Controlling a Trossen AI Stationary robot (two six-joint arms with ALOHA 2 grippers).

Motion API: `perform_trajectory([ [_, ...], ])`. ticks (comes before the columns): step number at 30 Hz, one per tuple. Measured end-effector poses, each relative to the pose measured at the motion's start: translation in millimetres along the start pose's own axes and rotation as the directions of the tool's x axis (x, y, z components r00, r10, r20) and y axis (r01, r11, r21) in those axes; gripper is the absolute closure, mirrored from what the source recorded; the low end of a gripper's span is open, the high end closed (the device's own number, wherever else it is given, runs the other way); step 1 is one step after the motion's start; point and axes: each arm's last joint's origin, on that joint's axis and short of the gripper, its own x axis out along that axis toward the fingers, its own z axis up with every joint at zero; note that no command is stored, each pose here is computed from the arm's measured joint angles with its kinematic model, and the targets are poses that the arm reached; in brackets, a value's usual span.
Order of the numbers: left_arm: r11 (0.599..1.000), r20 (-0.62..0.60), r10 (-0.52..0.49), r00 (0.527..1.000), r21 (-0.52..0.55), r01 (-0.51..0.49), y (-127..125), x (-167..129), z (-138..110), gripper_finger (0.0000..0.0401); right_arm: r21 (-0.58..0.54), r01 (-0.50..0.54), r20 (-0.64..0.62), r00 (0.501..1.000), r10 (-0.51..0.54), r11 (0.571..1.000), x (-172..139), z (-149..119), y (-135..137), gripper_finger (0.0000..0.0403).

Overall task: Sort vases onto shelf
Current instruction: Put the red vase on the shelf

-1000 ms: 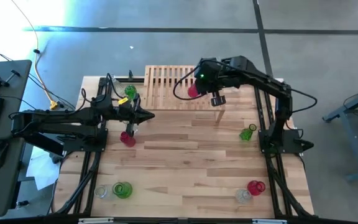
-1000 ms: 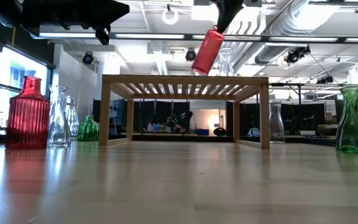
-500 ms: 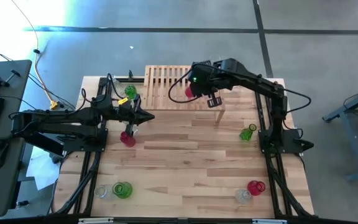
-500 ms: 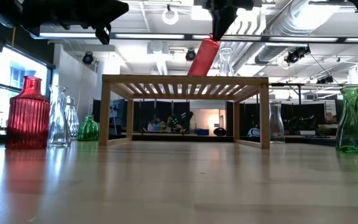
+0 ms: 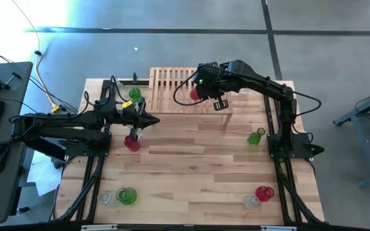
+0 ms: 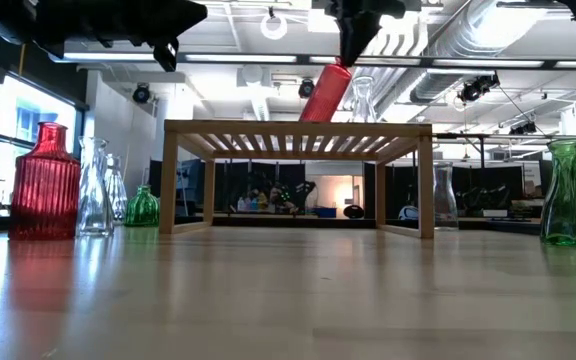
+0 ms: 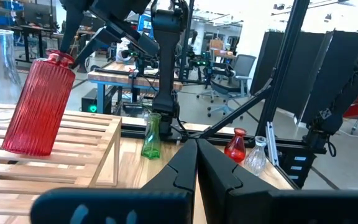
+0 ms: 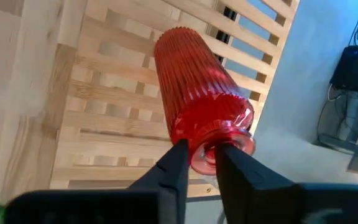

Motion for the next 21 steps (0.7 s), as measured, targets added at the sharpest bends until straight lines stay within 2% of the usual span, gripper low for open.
perform_trajectory([
  [3, 1.0, 0.0, 0.0, 1.0, 0.0, 0.0, 0.0, 0.0, 0.0, 0.0396, -0.008, 0.027, 0.01, 1.0, -0.027, 1.0, -0.3, 1.6, -1.9, 0.039],
  [5, 1.0, 0.0, 0.0, 1.0, 0.0, 0.0, 0.0, 0.0, 0.0, 0.0396, -0.011, 0.039, 0.009, 0.999, -0.039, 0.999, -0.3, 2.0, -2.6, 0.0395],
  [21, 1.0, 0.0, 0.0, 1.0, 0.0, 0.0, 0.0, 0.0, 0.0, 0.0396, 0.035, 0.06, 0.091, 0.994, -0.063, 0.998, 0.7, 5.4, -11.3, 0.0312],
])
